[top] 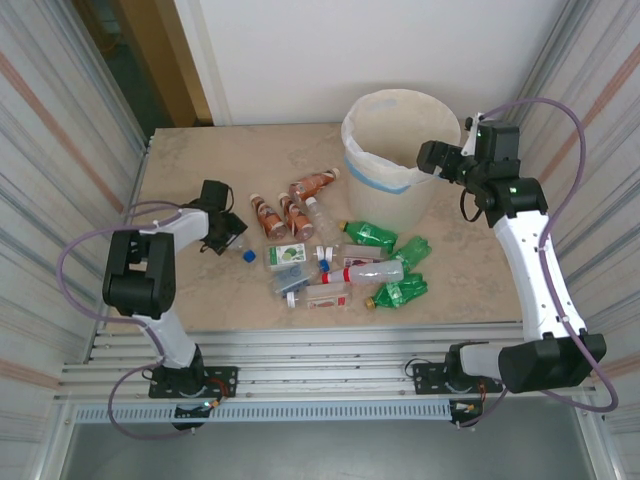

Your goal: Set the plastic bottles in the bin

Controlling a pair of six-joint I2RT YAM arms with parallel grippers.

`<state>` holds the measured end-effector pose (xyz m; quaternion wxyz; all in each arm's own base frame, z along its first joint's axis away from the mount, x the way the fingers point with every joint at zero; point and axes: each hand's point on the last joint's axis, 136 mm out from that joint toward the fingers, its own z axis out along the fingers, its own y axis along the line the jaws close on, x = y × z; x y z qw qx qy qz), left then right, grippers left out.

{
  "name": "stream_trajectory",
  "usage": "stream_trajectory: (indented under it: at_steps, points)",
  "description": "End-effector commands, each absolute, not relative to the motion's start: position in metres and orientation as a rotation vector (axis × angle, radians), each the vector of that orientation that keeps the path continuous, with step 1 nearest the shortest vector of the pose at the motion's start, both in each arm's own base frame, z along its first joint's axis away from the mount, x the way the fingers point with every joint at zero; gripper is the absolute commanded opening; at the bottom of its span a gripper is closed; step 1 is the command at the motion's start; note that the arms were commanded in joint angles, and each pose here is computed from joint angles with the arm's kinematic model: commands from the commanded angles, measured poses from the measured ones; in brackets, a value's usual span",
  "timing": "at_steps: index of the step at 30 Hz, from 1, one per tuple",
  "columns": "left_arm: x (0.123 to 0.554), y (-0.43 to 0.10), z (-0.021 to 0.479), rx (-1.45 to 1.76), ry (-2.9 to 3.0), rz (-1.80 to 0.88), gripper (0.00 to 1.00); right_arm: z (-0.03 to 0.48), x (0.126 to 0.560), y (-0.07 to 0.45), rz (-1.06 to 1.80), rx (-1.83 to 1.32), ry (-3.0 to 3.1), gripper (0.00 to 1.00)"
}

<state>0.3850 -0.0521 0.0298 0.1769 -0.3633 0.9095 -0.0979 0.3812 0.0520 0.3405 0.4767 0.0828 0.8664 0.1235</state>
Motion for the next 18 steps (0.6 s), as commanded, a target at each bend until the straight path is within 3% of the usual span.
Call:
stream_trajectory:
  at_steps: [1, 7, 18]
  points:
    - [0.375, -0.046, 0.045, -1.041, 2.537, -0.276, 0.55, 0.360, 0.370, 0.066, 0.343, 0.147, 2.068, 0.98]
    - [0.359, -0.047, 0.077, -1.006, 2.454, -0.363, 0.52, 0.369, 0.359, 0.119, 0.472, -0.006, 2.053, 0.98]
    - [0.338, -0.066, 0.156, -0.873, 2.221, -0.658, 0.49, 0.327, 0.317, 0.290, 0.811, -0.453, 2.134, 0.99]
